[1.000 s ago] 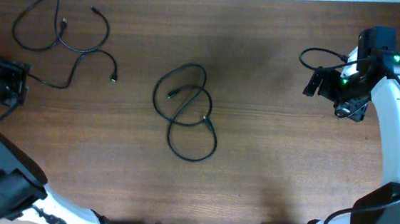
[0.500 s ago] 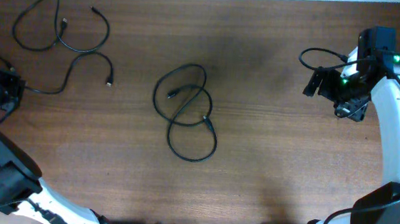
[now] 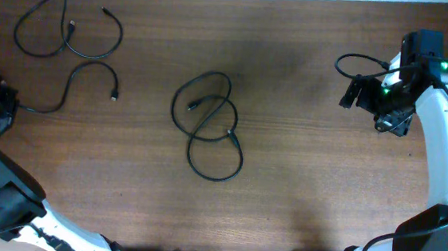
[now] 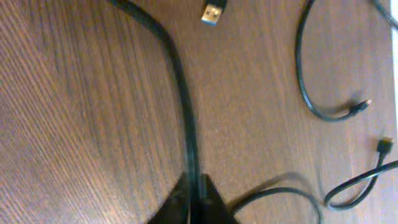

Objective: Untangle cables
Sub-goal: 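Reach the left gripper to the center cable loop and grasp it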

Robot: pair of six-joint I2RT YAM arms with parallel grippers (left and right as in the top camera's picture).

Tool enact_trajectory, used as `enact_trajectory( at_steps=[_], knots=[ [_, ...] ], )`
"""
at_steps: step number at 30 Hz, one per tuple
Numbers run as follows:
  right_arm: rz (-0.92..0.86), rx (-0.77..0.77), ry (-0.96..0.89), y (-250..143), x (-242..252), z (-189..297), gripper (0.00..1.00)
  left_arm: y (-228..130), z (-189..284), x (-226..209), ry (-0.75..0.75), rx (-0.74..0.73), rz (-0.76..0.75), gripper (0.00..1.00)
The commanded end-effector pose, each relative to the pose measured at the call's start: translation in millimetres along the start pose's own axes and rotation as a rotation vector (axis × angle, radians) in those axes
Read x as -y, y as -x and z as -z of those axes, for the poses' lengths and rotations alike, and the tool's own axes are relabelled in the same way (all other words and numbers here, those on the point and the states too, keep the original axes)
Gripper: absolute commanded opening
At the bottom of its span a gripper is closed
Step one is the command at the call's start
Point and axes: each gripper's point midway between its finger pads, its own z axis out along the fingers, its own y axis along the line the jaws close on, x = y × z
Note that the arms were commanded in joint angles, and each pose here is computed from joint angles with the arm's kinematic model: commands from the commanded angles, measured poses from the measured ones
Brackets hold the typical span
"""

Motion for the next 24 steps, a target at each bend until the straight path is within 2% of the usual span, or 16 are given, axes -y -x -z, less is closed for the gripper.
enact_trajectory(
  at_steps=[1, 2, 3, 4, 7, 9, 12, 13, 15, 17, 19, 22, 24],
  knots=[
    [0.006, 0.017, -0.008, 2.7, 1.8, 4.1, 0.98, 22.1, 20.4, 12.9, -0.017, 0.074, -0.037, 0.30],
    [0.006, 0.017, -0.008, 2.7, 1.9, 4.1, 0.98, 22.0, 20.4, 12.9, -0.017, 0.074, -0.037, 0.49],
    [0.006, 0.017, -0.008, 2.7, 1.9, 4.1, 0.98, 22.1, 20.4, 13.0, -0.017, 0.074, -0.037, 0.75],
    [0.006, 0.017, -0.008, 2.7, 1.8, 4.1, 0.98, 22.1, 20.4, 14.0, -0.022, 0.074, -0.038, 0.79],
    [0.006, 0.017, -0.008, 2.7, 1.8, 4.1, 0.98, 25.3, 24.6, 34.2, -0.120, 0.074, -0.057, 0.76],
    [0.006, 0.017, -0.008, 2.7, 1.9, 4.1, 0.98, 33.7, 35.7, 39.4, -0.107, 0.106, -0.115, 0.75],
    [0.006, 0.017, -0.008, 2.7, 1.9, 4.1, 0.98, 46.3, 64.2, 38.5, -0.031, 0.145, -0.106, 0.82],
    [0.006, 0.017, -0.008, 2.7, 1.9, 4.1, 0.98, 48.7, 77.8, 36.6, 0.008, 0.151, -0.092, 0.90],
    [0.006, 0.017, -0.008, 2.7, 1.9, 4.1, 0.98, 46.7, 95.1, 46.1, -0.017, 0.144, -0.052, 0.90],
    [0.006, 0.017, -0.008, 2.7, 1.8, 4.1, 0.98, 23.1, 109.0, 92.0, -0.260, 0.019, -0.026, 0.88],
    [0.006, 0.017, -0.008, 2.7, 1.9, 4.1, 0.98, -18.0, 131.3, 157.7, -0.588, -0.165, -0.120, 0.89],
    [0.006, 0.017, -0.008, 2.7, 1.8, 4.1, 0.98, -80.7, 133.3, 204.7, -0.673, -0.289, -0.276, 0.91],
    [0.006, 0.017, -0.008, 2.7, 1.9, 4.1, 0.98, -143.5, 124.9, 223.0, -0.625, -0.365, -0.449, 0.93]
  ],
)
